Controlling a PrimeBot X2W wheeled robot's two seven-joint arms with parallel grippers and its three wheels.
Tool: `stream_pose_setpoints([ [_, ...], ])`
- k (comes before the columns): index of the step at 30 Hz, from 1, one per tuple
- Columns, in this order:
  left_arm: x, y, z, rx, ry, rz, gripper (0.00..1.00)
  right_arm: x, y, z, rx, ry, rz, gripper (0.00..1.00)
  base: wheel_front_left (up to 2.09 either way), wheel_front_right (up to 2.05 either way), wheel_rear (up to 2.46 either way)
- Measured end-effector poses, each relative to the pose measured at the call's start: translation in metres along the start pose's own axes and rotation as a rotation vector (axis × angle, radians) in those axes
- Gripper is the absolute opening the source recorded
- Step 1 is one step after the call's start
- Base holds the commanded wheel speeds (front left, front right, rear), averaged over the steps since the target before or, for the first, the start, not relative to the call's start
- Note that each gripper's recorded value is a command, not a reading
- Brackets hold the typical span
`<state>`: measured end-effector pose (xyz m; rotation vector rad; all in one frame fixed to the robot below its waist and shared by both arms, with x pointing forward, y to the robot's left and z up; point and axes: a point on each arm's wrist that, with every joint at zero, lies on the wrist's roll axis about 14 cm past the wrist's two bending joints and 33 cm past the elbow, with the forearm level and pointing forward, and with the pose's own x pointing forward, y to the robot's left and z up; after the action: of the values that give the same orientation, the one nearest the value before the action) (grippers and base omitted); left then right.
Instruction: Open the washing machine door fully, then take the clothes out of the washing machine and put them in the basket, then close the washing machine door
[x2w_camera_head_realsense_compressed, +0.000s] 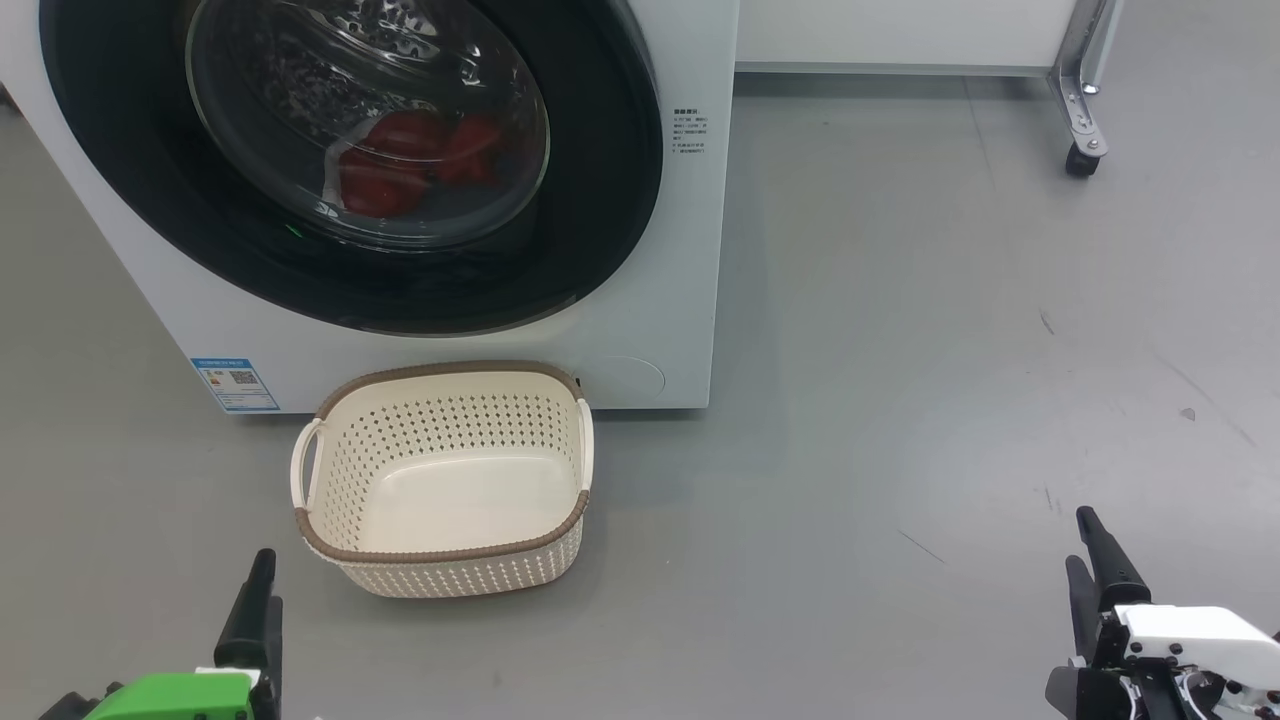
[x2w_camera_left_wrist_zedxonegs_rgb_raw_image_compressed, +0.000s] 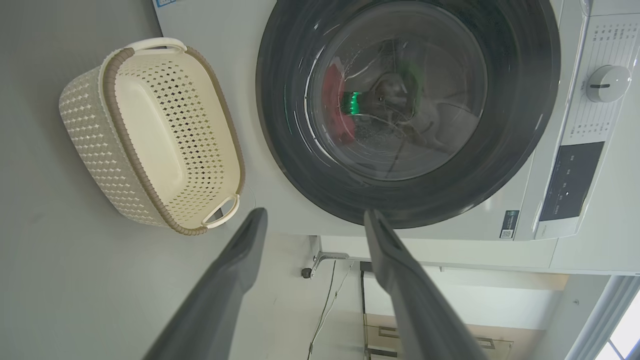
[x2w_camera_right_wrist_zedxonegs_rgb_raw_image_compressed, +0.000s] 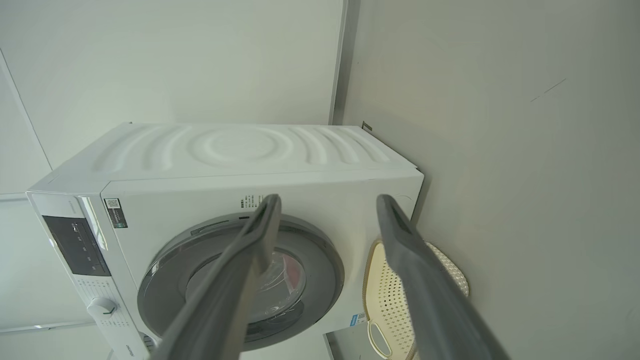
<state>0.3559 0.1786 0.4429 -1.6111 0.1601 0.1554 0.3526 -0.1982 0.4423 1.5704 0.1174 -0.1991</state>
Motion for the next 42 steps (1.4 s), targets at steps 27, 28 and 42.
stream_pose_setpoints([
  [27,-0.001,-0.033,0.016,0.167,-0.102,-0.098,1.0,0.006,0.044,0.003,-0.236,-0.06,0.131,1.0,0.0,0.0,0.0],
  [28,-0.001,-0.036,0.017,0.179,-0.104,-0.105,1.0,0.007,0.047,0.001,-0.25,-0.059,0.141,1.0,0.0,0.0,0.0],
  [42,-0.002,-0.067,0.008,0.44,-0.117,-0.204,1.0,0.007,0.075,-0.012,-0.516,-0.065,0.23,1.0,0.0,0.0,0.0],
])
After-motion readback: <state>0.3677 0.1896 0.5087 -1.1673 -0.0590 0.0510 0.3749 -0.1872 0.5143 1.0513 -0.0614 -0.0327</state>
